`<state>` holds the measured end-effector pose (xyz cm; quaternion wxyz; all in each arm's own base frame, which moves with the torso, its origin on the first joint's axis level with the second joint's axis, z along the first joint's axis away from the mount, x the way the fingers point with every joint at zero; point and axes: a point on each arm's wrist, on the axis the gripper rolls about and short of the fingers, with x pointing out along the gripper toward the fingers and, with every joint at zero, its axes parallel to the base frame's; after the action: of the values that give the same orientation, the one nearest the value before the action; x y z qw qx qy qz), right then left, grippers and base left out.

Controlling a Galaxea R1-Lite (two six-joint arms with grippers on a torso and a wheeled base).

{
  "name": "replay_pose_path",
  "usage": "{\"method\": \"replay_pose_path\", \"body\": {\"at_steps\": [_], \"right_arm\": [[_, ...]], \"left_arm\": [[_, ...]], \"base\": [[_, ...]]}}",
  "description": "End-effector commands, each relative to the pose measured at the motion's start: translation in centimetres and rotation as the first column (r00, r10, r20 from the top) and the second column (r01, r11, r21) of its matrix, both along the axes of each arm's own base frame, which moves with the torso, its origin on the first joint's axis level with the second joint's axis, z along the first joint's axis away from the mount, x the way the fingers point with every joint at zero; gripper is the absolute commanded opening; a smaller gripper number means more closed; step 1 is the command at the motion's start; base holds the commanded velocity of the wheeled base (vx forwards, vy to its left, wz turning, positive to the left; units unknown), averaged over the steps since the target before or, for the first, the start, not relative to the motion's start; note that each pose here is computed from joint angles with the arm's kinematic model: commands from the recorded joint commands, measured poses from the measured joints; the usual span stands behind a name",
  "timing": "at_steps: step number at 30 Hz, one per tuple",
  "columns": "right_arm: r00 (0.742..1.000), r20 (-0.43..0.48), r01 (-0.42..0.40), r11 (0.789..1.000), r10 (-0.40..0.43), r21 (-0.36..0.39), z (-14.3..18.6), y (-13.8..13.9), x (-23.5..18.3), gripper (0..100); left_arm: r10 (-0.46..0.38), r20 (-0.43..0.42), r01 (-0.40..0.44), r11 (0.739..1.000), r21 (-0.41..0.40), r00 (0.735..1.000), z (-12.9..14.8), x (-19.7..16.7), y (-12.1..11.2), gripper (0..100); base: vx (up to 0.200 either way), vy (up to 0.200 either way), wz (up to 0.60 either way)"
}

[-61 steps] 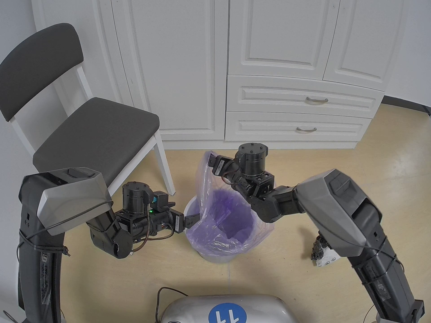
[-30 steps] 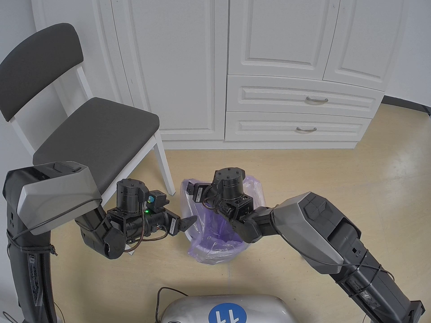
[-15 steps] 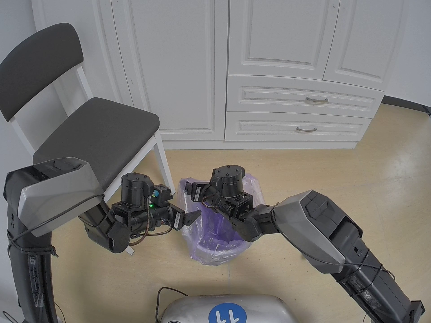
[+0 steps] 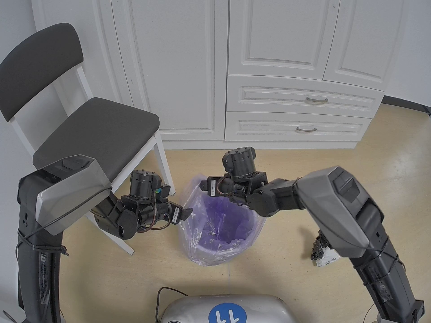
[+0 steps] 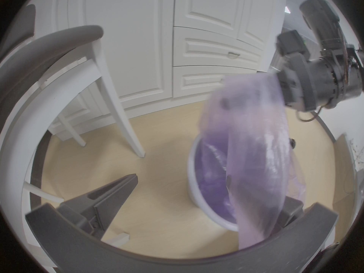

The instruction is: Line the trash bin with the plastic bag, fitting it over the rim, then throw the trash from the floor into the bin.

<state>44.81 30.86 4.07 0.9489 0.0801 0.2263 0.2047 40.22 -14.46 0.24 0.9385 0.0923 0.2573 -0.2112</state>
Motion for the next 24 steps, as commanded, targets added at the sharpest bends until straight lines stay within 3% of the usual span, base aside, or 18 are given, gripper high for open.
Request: {"method": "replay_pose_path", "body": {"at_steps": [1, 4, 8, 11, 17, 23, 24], "right_arm": [[0.997, -0.077, -0.026, 0.995, 0.018, -0.100, 4.2, -6.6, -0.1, 100], [0.996, -0.085, -0.041, 0.994, 0.032, -0.100, 3.9, -8.0, -0.3, 100], [0.998, -0.055, 0.002, 0.993, -0.008, -0.120, 1.0, -10.9, 0.1, 100], [0.999, -0.027, 0.044, 0.995, -0.047, -0.086, -0.7, -12.0, 0.8, 100], [0.992, -0.038, 0.123, 0.992, -0.122, 0.026, -3.2, -13.0, 1.4, 100], [0.986, -0.090, 0.144, 0.989, -0.142, 0.024, -6.6, -13.2, 2.0, 100], [0.986, -0.091, 0.146, 0.989, -0.143, 0.023, -7.1, -13.1, 2.3, 100]], "left_arm": [[0.121, 0.013, -0.122, 0.992, 0.042, 0.993, -0.6, 1.4, 2.2, 100], [0.155, 0.015, -0.156, 0.986, 0.050, 0.988, -0.5, 1.7, 3.1, 100], [0.218, 0.002, -0.217, 0.974, 0.059, 0.976, -0.1, 2.0, 5.3, 100], [0.228, 0.003, -0.228, 0.972, 0.050, 0.974, -0.2, 2.3, 6.0, 100], [0.271, -0.015, -0.271, 0.962, -0.036, 0.963, -0.5, 2.9, 5.8, 100], [0.239, -0.025, -0.240, 0.970, -0.043, 0.971, -0.7, 2.3, 4.9, 100], [0.194, -0.045, -0.196, 0.979, -0.056, 0.980, -0.7, 1.7, 4.6, 100]], "base": [[0.000, 0.000, 0.00], [0.000, 0.000, 0.00], [0.000, 0.000, 0.00], [0.000, 0.000, 0.00], [0.000, 0.000, 0.00], [0.000, 0.000, 0.00], [0.000, 0.000, 0.00]]}}
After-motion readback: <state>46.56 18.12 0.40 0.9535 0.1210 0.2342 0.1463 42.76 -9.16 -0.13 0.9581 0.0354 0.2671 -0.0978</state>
